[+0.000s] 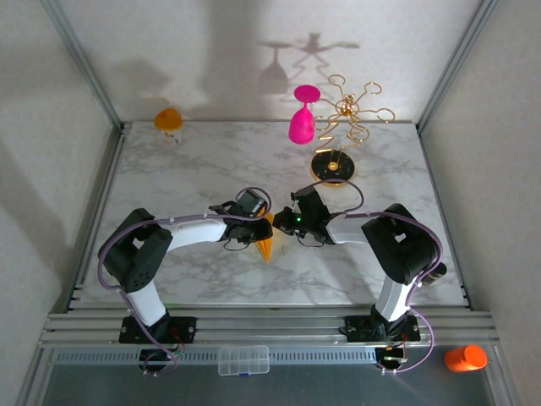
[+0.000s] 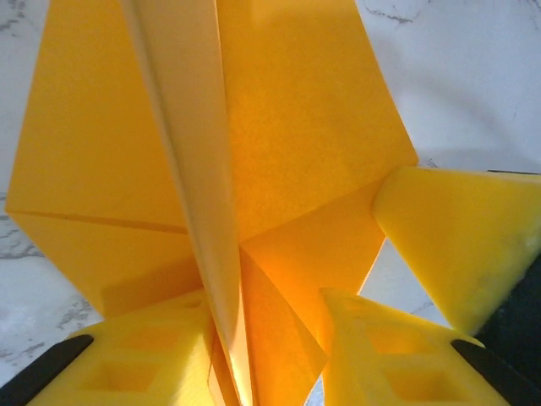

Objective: Fold a paper plane with a square sheet of paper (pick it up from the middle)
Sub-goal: Move the paper plane to the top-center of the table.

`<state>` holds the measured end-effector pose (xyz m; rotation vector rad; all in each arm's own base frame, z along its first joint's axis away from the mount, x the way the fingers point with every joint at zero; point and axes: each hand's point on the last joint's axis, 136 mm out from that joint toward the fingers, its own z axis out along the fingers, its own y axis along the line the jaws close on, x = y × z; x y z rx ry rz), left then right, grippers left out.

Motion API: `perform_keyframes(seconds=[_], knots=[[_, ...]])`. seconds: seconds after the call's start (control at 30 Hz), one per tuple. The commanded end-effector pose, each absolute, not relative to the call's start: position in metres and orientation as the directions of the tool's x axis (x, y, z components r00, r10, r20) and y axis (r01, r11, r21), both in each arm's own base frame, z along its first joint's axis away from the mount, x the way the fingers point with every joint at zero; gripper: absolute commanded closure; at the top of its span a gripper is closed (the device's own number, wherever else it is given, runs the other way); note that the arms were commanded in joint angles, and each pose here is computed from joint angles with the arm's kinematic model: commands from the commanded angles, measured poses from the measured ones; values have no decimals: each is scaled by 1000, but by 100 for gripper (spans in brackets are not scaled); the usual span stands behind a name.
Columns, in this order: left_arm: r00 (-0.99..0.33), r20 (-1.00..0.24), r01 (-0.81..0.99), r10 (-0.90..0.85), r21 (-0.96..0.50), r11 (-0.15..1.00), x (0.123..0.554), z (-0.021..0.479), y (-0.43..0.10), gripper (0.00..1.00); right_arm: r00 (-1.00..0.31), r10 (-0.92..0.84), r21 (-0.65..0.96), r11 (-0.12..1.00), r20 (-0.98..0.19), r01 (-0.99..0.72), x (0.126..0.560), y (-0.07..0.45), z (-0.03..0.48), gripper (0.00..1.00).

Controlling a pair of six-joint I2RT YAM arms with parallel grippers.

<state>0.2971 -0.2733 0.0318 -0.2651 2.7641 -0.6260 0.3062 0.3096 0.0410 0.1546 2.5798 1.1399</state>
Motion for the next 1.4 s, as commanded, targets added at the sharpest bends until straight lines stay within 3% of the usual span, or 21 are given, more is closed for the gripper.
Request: perform_keyframes(seconds=[0.0, 0.5, 0.9, 1.37], knots=[[-932, -263, -121, -250, -425, 897, 300, 36, -273, 68, -939, 216, 753, 655, -269, -65, 312, 316, 57, 100], [-950, -219, -118, -221, -403, 907, 292, 23, -276, 79, -940, 215, 757, 651, -264, -64, 312, 317, 56, 100], [-937, -259, -129, -233, -363, 923, 299, 30, -267, 77, -942, 212, 754, 653, -262, -62, 312, 317, 54, 100], [-941, -252, -125, -226, -359, 925, 298, 33, -268, 82, -942, 212, 753, 656, -259, -59, 312, 317, 52, 100]])
